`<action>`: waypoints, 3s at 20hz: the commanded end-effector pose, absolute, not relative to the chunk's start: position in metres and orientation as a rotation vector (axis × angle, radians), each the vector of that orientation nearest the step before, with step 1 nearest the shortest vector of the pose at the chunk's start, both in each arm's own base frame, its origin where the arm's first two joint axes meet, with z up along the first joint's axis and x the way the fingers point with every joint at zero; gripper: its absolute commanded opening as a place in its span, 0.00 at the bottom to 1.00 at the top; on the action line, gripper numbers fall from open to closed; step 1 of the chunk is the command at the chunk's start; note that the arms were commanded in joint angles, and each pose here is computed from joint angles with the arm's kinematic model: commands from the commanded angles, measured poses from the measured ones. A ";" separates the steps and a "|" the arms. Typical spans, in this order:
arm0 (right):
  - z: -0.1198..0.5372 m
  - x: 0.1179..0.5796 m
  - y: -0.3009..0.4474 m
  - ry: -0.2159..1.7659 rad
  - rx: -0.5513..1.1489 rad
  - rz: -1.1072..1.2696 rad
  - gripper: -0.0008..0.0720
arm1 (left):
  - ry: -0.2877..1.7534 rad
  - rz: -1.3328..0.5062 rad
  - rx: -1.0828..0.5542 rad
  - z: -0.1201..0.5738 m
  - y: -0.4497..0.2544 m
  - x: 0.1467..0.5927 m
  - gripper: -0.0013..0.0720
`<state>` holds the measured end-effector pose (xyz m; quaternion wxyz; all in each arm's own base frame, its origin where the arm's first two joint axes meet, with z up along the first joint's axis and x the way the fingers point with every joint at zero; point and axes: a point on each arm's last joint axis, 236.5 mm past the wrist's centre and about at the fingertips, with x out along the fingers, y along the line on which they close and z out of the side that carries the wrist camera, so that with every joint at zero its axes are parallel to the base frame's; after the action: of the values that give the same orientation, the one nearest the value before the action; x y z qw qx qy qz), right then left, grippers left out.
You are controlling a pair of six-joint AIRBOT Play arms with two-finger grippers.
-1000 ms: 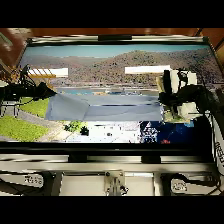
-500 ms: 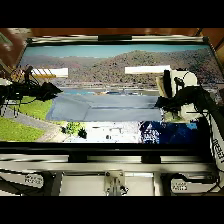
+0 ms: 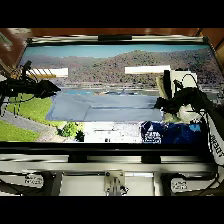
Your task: Fold the shirts.
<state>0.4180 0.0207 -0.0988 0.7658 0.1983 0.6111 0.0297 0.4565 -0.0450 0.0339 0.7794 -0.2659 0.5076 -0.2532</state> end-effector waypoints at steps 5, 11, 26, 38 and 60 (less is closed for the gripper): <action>-0.106 0.418 0.048 1.347 0.425 0.129 0.70 | 1.078 -0.563 -0.562 0.044 -0.047 0.455 0.82; -0.048 0.430 0.058 1.211 0.352 0.196 0.12 | 1.066 -0.607 -0.557 0.054 -0.068 0.455 0.74; 0.164 0.352 0.098 0.878 0.432 0.354 0.12 | 1.208 -0.849 -0.538 -0.001 -0.354 0.387 0.06; 0.230 0.312 0.107 0.717 0.496 0.382 0.12 | 1.116 -0.838 -0.710 0.017 -0.435 0.381 0.06; 0.042 0.411 0.463 0.916 0.651 0.702 0.12 | 0.845 -0.136 -0.401 0.172 0.000 0.405 0.06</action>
<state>0.4100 0.4377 0.0850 0.8030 0.2773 0.3932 0.3517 0.4140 -0.0011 0.1761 0.8950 -0.2037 0.3919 -0.0621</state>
